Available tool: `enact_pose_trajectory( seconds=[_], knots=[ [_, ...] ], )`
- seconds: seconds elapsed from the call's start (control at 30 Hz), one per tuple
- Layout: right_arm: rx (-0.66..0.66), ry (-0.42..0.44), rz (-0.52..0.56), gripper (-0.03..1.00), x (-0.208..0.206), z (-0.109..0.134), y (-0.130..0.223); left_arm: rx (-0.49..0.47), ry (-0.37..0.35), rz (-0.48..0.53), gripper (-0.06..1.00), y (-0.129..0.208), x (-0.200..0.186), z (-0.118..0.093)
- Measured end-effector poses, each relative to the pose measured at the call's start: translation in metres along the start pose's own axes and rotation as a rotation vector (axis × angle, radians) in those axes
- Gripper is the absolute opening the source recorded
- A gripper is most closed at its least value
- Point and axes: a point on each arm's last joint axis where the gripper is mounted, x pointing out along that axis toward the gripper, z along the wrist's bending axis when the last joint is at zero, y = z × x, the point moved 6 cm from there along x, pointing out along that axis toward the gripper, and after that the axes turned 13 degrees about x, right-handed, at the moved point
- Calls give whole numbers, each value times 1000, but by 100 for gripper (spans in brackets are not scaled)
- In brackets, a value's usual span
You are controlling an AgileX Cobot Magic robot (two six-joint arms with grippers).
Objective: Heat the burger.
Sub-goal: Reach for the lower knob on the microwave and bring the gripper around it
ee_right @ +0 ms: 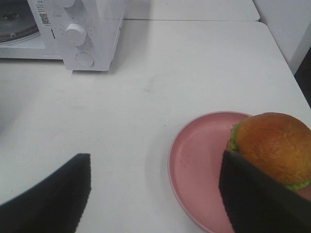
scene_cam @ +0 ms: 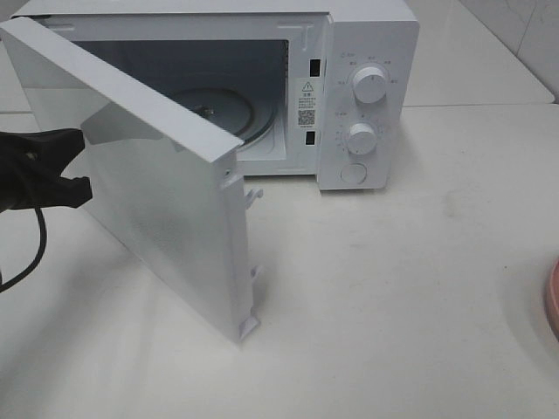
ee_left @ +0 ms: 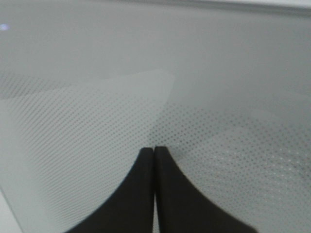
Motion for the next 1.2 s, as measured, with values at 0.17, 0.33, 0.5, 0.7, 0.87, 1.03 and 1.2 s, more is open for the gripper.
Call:
enact_pose_trajectory(
  seconds=[0.17, 0.33, 0.5, 0.7, 0.87, 1.03, 1.2],
  knots=[
    [0, 0, 0, 72, 0, 0, 0, 3, 26, -4, 0, -1, 11, -7],
    [0, 0, 0, 72, 0, 0, 0, -7, 34, -5, 0, -1, 24, -13],
    [0, -1, 0, 72, 0, 0, 0, -14, 51, -18, 0, -5, 39, -22],
    [0, -1, 0, 72, 0, 0, 0, -46, 52, -43, 0, -14, 63, -37],
    [0, -1, 0, 72, 0, 0, 0, -41, 46, -23, 0, -18, 81, -46],
    [0, -1, 0, 72, 0, 0, 0, -34, 35, -24, 0, -25, 99, -53],
    [2, -2, 0, 72, 0, 0, 0, -30, 50, -15, 0, -33, 117, -63]
  ],
)
